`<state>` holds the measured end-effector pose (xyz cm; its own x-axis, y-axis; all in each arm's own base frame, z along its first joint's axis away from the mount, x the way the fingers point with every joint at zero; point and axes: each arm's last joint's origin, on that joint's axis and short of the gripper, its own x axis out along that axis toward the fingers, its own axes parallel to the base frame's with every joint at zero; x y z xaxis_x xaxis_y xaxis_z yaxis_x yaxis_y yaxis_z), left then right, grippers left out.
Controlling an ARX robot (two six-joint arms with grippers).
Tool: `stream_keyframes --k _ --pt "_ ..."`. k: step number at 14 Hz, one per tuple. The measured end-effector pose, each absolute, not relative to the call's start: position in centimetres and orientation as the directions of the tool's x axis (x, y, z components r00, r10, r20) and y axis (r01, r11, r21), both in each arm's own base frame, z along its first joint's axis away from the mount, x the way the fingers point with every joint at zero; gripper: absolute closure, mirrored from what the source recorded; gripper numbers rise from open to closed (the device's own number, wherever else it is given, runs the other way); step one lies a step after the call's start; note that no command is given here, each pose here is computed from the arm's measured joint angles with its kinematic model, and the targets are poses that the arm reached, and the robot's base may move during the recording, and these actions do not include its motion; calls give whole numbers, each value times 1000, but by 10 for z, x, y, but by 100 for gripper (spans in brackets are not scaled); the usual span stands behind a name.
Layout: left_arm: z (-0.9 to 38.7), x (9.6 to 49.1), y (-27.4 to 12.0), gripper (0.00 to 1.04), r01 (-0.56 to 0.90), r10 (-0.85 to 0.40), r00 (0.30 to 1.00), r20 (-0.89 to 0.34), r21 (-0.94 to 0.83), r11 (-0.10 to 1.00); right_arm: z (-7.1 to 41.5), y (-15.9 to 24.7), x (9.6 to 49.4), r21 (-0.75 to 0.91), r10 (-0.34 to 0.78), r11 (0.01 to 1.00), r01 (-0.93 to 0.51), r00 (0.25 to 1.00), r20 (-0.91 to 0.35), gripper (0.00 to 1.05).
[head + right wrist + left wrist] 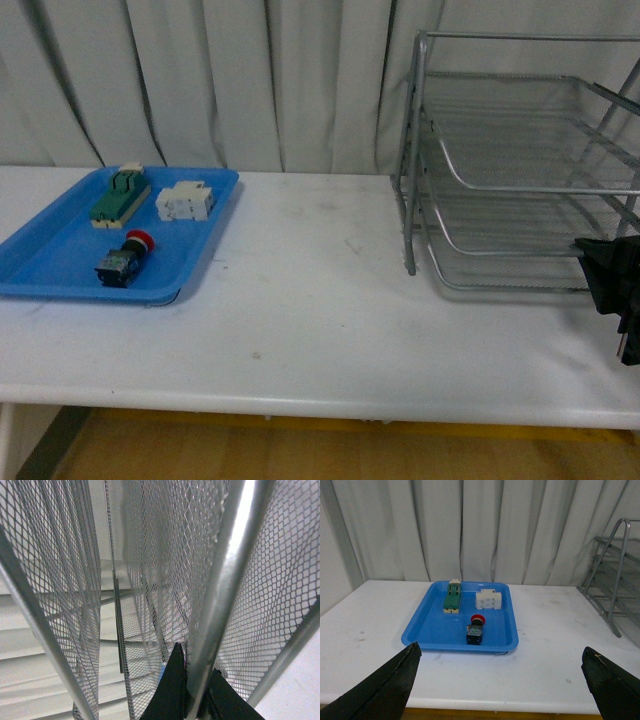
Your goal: Place button on rack with both arms
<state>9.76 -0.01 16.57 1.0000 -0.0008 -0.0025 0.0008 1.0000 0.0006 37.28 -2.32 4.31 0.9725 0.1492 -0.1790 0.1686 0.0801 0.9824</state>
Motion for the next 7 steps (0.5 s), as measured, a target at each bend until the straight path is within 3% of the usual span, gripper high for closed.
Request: stream_keyframes --k 7 --pt "166 98 0 7 1 -1 1000 -2 1 1000 47 -17 294 947 160 49 317 934 -320 101"
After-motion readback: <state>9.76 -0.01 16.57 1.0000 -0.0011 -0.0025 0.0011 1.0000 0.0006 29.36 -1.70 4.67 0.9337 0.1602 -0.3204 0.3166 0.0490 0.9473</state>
